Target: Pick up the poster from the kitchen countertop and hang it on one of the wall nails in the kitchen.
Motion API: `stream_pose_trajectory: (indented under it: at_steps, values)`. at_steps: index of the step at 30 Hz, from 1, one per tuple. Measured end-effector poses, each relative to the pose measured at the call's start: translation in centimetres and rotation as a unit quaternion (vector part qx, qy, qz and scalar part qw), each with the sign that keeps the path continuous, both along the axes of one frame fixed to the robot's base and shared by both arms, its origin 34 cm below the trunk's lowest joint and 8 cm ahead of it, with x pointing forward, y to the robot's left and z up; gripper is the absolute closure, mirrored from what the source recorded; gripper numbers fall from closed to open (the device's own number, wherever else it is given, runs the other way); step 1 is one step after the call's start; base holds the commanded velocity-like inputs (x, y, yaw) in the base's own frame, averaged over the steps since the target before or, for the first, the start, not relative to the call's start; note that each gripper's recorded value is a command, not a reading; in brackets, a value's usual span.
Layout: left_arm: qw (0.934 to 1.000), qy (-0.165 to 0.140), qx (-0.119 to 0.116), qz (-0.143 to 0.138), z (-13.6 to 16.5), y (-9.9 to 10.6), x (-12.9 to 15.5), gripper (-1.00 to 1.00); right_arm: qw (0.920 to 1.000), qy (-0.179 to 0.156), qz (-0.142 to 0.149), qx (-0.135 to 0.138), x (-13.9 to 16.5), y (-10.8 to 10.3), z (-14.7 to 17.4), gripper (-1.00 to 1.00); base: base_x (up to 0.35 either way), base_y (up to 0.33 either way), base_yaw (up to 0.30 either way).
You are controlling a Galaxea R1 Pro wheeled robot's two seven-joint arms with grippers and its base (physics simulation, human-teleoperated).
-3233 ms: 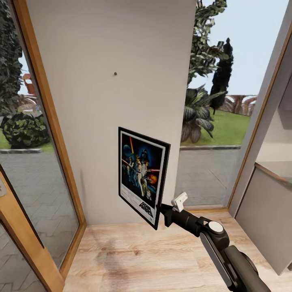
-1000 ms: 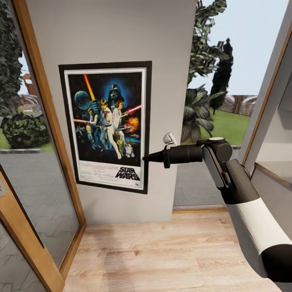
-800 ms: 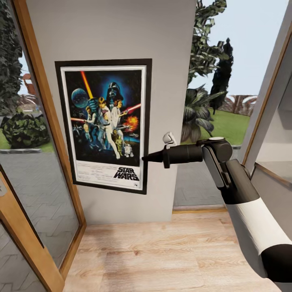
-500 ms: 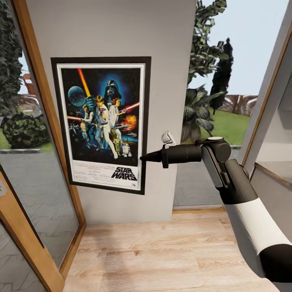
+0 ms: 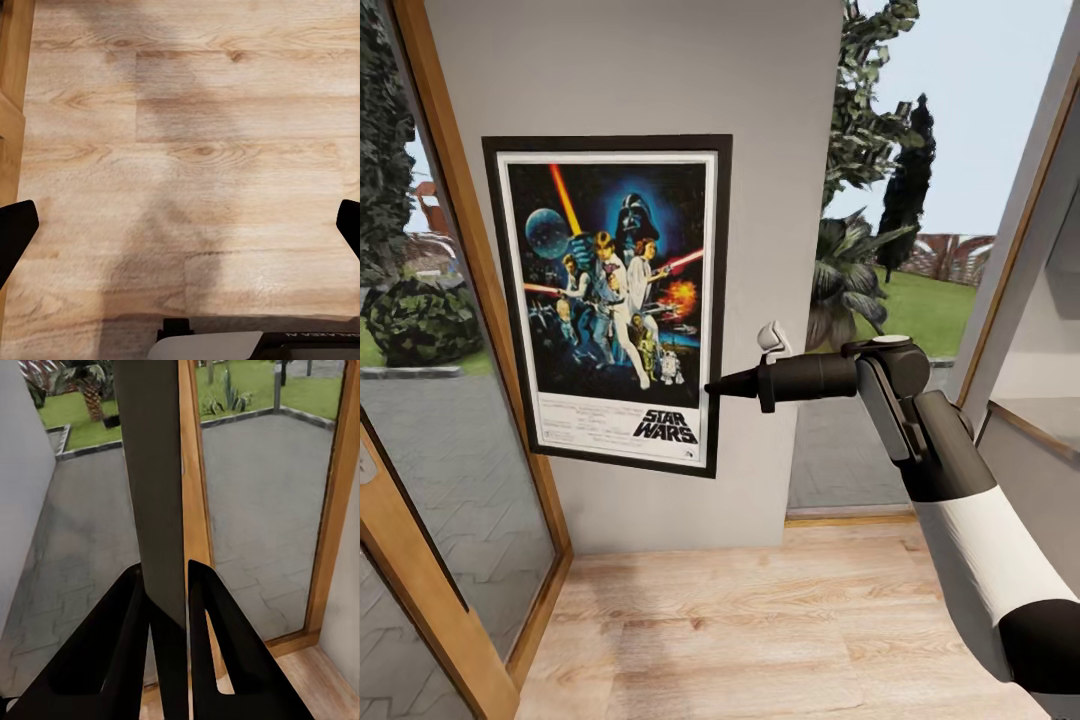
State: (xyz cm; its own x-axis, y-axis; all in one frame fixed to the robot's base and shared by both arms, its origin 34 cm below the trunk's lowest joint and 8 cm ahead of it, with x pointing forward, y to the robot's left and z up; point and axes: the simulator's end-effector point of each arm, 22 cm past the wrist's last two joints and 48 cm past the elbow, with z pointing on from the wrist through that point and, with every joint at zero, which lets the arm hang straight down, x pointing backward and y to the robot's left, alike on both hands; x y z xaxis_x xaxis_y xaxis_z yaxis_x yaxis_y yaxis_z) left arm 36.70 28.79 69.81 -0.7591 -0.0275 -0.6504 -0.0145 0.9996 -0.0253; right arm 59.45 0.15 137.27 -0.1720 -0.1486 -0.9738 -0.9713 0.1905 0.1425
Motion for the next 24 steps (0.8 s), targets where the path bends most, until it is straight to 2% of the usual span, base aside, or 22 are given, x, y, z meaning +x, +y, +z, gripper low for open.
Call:
stream_pose_trajectory:
  at_steps: [8, 11, 24]
  values:
    - [1.0, 0.0, 0.0, 0.0, 0.0, 0.0, 0.0, -1.0, 0.9997, -0.025, -0.001, -0.001, 0.3, -0.1, 2.6, 1.0, 0.0, 0.0, 0.0]
    - [1.0, 0.0, 0.0, 0.0, 0.0, 0.0, 0.0, -1.0, 0.9994, -0.034, 0.007, 0.0, 0.0, -0.1, 3.7, 1.0, 0.0, 0.0, 0.0]
    - [1.0, 0.0, 0.0, 0.0, 0.0, 0.0, 0.0, -1.0, 0.999, -0.043, 0.012, -0.001, 0.3, -0.2, 5.4, 1.0, 0.0, 0.0, 0.0]
